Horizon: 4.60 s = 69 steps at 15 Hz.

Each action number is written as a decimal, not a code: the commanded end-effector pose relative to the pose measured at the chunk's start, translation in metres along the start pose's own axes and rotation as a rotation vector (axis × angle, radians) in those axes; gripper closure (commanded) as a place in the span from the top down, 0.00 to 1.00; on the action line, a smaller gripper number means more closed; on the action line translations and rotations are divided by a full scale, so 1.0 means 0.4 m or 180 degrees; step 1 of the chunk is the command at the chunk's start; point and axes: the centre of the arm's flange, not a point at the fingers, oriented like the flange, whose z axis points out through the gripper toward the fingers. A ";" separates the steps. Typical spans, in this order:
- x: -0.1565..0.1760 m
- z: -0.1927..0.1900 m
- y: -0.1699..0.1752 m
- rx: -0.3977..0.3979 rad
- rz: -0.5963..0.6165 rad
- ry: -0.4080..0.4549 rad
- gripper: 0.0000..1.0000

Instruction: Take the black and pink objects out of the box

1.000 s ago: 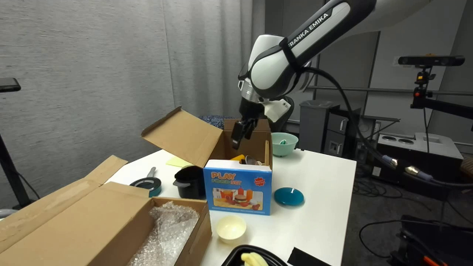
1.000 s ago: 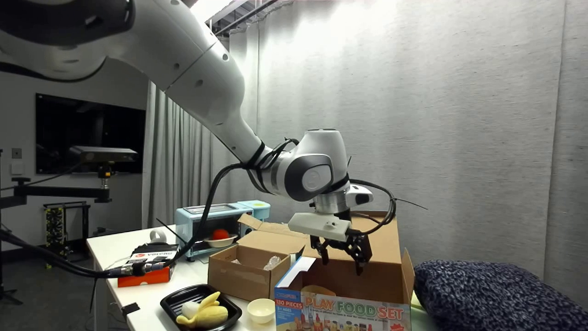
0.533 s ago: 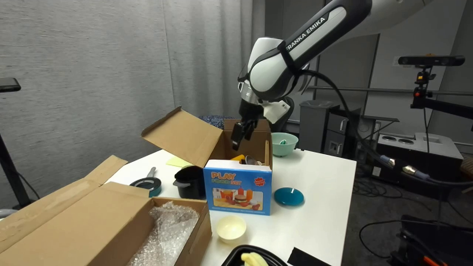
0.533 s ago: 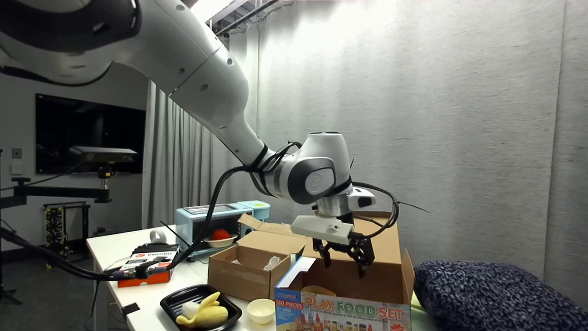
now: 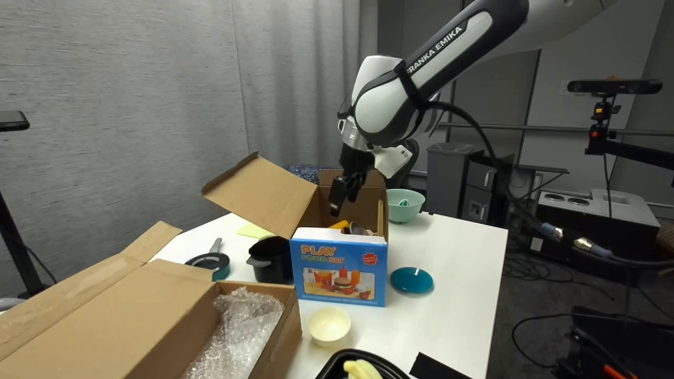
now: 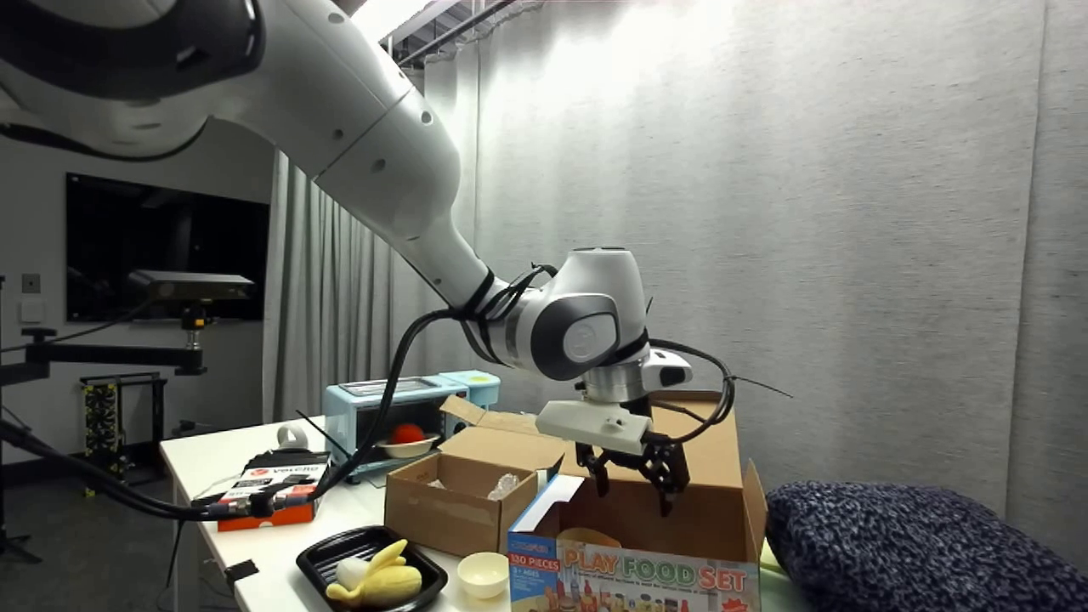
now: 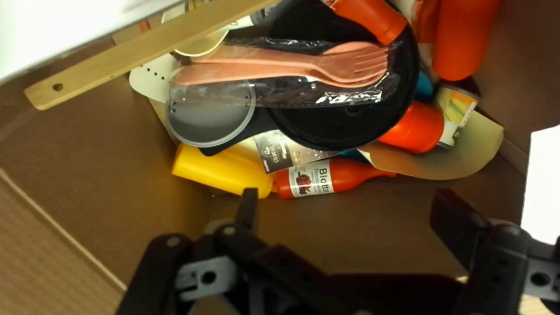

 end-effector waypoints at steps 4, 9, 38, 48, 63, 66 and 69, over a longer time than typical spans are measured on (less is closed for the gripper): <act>0.053 0.190 -0.030 -0.0033 -0.0328 -0.0248 1.00; 0.088 0.315 -0.062 0.0060 -0.0446 -0.0213 1.00; 0.153 0.038 0.029 0.0194 -0.0385 -0.0122 0.27; 0.104 0.308 -0.036 0.0357 -0.0837 -0.0605 0.99; 0.138 0.297 -0.009 0.0334 -0.0816 -0.0740 0.05; 0.158 0.243 0.003 0.0377 -0.0764 -0.0732 0.00; 0.181 0.176 0.008 0.0396 -0.0724 -0.0653 0.00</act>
